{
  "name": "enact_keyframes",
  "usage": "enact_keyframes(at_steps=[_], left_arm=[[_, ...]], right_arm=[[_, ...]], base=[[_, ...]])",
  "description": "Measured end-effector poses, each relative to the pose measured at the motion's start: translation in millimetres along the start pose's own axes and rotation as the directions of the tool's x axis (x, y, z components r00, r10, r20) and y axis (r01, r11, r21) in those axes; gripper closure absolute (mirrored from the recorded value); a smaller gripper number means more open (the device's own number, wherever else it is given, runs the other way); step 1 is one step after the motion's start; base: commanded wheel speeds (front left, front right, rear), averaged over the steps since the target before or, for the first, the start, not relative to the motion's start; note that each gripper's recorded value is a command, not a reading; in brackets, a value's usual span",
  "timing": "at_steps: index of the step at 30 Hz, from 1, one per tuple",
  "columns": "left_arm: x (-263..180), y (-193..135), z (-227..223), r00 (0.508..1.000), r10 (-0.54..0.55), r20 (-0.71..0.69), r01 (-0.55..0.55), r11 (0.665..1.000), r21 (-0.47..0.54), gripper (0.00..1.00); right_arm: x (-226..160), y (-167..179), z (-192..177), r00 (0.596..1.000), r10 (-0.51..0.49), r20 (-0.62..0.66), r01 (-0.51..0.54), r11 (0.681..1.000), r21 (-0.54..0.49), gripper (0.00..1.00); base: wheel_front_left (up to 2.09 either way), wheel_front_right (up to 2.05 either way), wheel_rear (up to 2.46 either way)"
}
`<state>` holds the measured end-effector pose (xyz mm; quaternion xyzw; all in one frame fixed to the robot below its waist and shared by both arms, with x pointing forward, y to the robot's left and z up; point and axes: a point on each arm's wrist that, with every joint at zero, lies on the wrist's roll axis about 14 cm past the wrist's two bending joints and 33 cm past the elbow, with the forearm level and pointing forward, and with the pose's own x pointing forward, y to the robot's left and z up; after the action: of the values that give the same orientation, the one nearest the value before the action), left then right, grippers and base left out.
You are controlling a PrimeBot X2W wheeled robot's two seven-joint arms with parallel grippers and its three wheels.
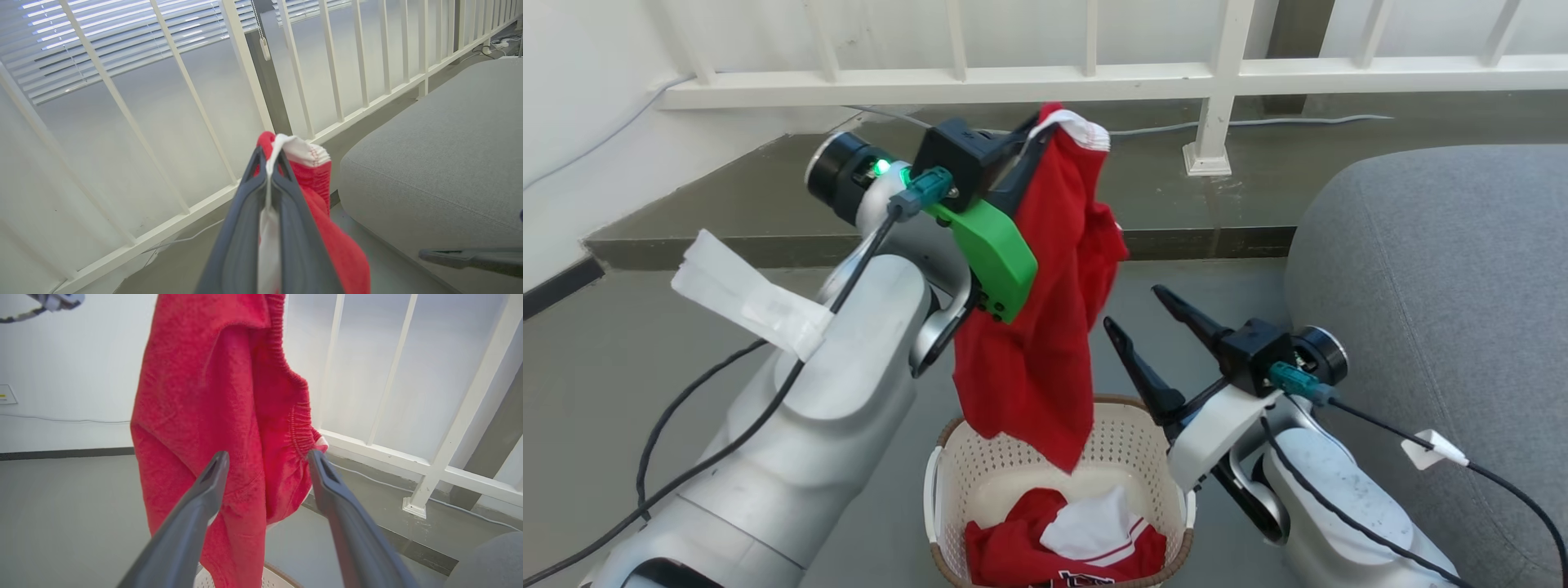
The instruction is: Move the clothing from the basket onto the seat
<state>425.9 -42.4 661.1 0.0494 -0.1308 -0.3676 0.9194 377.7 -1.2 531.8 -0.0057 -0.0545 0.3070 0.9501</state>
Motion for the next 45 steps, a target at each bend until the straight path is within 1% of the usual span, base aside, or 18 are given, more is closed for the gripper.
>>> enact_keyframes(at_steps=[5, 10, 20, 21, 22, 23, 24, 30, 36, 37, 38, 39, 40, 45], left_arm=[[1, -18, 4, 0.999, -0.055, 0.004, 0.055, 0.999, -0.002, 1.0], [4, -37, 6, 0.994, -0.112, 0.006, 0.112, 0.994, -0.003, 1.0], [6, -74, 12, 0.976, -0.218, 0.03, 0.219, 0.973, -0.066, 1.0], [6, -76, 13, 0.974, -0.223, 0.035, 0.225, 0.972, -0.07, 1.0], [6, -77, 13, 0.974, -0.226, 0.032, 0.228, 0.971, -0.072, 1.0], [6, -78, 13, 0.974, -0.224, 0.03, 0.226, 0.971, -0.076, 1.0], [6, -77, 13, 0.975, -0.219, 0.03, 0.221, 0.972, -0.082, 1.0], [7, -69, 1, 0.985, -0.172, -0.004, 0.171, 0.979, -0.115, 1.0], [6, -50, -18, 0.995, -0.089, -0.051, 0.08, 0.985, -0.155, 1.0], [5, -49, -21, 0.995, -0.082, -0.056, 0.072, 0.984, -0.163, 0.78], [5, -47, -24, 0.996, -0.071, -0.062, 0.059, 0.983, -0.174, 0.62], [4, -45, -26, 0.996, -0.061, -0.068, 0.048, 0.981, -0.187, 0.42], [3, -44, -28, 0.996, -0.057, -0.069, 0.042, 0.981, -0.191, 0.01], [-1, -35, -39, 0.997, -0.017, -0.08, 0.0, 0.978, -0.21, 0.0]], right_arm=[[1, 11, -10, 0.999, 0.041, -0.034, -0.041, 0.999, 0.005, 0.0], [0, 16, -19, 0.996, 0.061, -0.063, -0.061, 0.998, 0.011, 0.0], [3, 4, -24, 0.995, 0.045, -0.091, -0.047, 0.999, -0.012, 0.0], [4, 3, -24, 0.995, 0.046, -0.093, -0.048, 0.999, -0.016, 0.18], [5, 3, -24, 0.994, 0.047, -0.095, -0.049, 0.999, -0.02, 0.51], [5, 3, -24, 0.994, 0.049, -0.098, -0.052, 0.998, -0.023, 0.79], [5, 3, -26, 0.993, 0.051, -0.104, -0.054, 0.998, -0.024, 1.0], [4, 2, -33, 0.991, 0.05, -0.126, -0.051, 0.999, -0.006, 1.0], [7, -8, -30, 0.993, 0.021, -0.114, -0.02, 1.0, 0.012, 1.0], [7, -10, -29, 0.994, 0.017, -0.112, -0.016, 1.0, 0.011, 1.0], [8, -12, -27, 0.994, 0.012, -0.108, -0.011, 1.0, 0.01, 1.0], [9, -15, -25, 0.995, 0.006, -0.102, -0.005, 1.0, 0.009, 1.0], [10, -17, -23, 0.995, 0.0, -0.097, 0.001, 1.0, 0.008, 1.0], [7, -28, -21, 0.995, -0.03, -0.092, 0.032, 0.999, 0.012, 1.0]], base=[[0.0, 0.0, 0.0], [0.0, 0.0, 0.0], [0.0, 0.0, 0.0], [0.0, 0.0, 0.0], [0.0, 0.0, 0.0], [0.0, 0.0, 0.0], [0.0, 0.0, 0.0], [0.0, 0.0, 0.0], [0.0, 0.0, 0.0], [0.0, 0.0, 0.0], [0.0, 0.0, 0.0], [0.0, 0.0, 0.0], [0.0, 0.0, 0.0], [0.0, 0.0, 0.0]])
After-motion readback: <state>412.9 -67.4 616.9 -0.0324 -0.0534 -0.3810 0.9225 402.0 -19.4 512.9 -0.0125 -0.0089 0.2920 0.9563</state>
